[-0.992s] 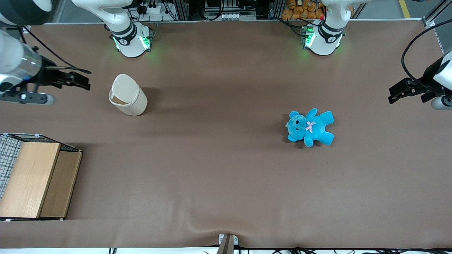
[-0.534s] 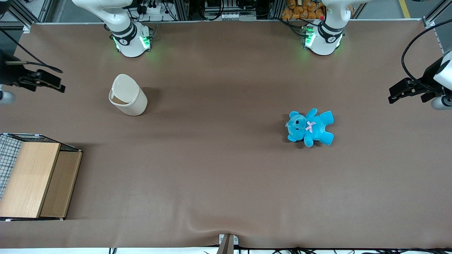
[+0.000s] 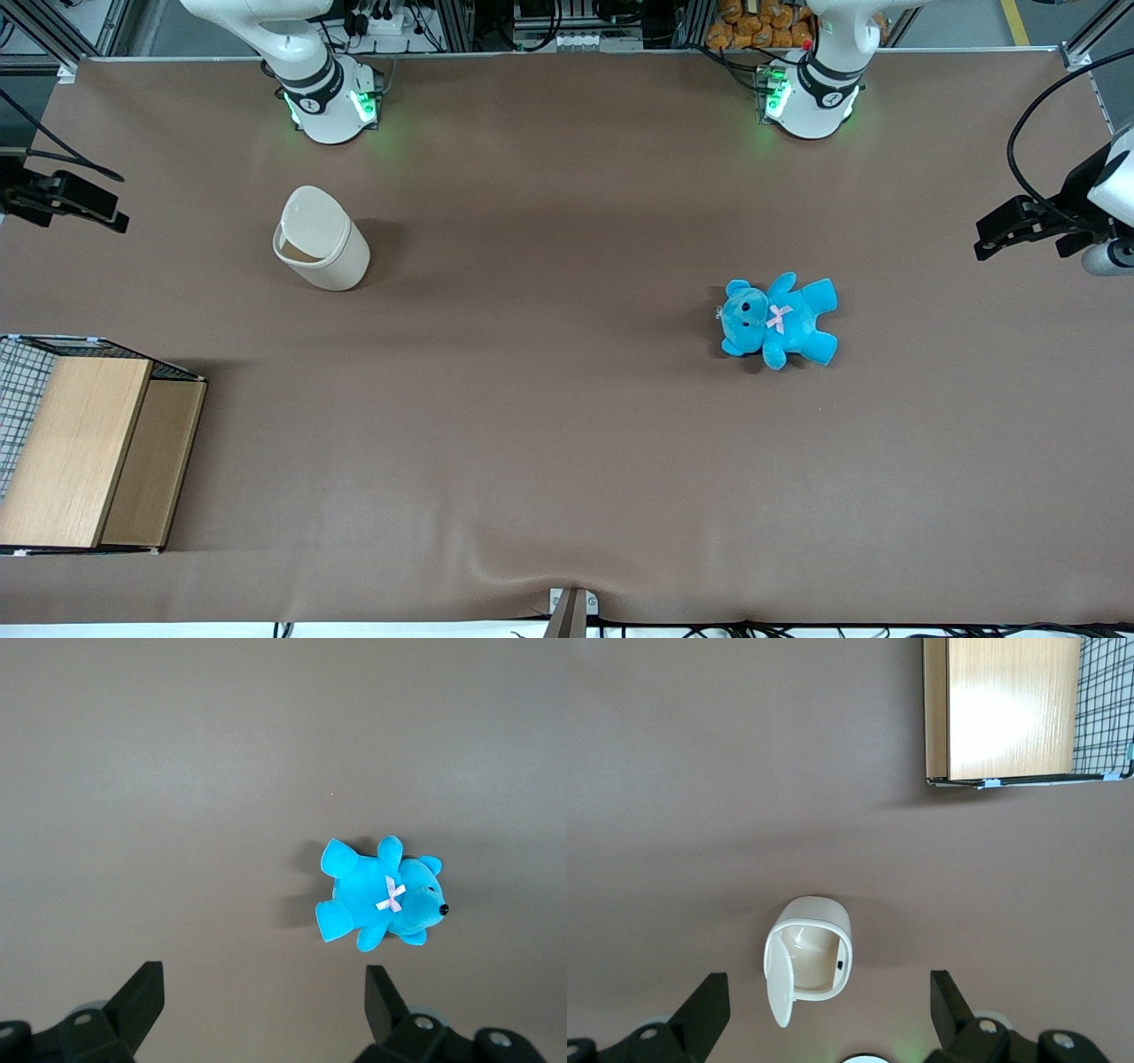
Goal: Open trash can with right arm
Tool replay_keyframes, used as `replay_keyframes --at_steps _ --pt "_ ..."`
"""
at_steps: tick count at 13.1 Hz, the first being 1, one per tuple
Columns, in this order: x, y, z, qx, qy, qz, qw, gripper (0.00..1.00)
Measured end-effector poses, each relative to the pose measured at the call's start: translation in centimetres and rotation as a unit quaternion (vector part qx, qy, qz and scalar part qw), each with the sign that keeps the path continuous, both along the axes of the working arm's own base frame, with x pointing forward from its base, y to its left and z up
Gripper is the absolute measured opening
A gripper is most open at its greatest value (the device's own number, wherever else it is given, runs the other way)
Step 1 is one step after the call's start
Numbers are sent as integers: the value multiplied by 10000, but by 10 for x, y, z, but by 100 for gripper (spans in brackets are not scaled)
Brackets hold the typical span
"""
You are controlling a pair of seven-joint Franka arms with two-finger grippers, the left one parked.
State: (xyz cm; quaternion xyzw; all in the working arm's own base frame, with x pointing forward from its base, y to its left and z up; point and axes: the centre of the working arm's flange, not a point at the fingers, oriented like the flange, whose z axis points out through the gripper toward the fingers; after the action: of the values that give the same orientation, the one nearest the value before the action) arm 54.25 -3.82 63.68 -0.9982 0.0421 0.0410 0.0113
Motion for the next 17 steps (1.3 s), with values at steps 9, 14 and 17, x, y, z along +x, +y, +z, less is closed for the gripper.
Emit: replay_keyframes --at_steps 9,14,17 --pt "0 -3 0 3 -4 123 9999 100" --pt "0 -4 0 -2 0 118 9999 100" --pt "0 -4 0 -2 4 118 9999 100"
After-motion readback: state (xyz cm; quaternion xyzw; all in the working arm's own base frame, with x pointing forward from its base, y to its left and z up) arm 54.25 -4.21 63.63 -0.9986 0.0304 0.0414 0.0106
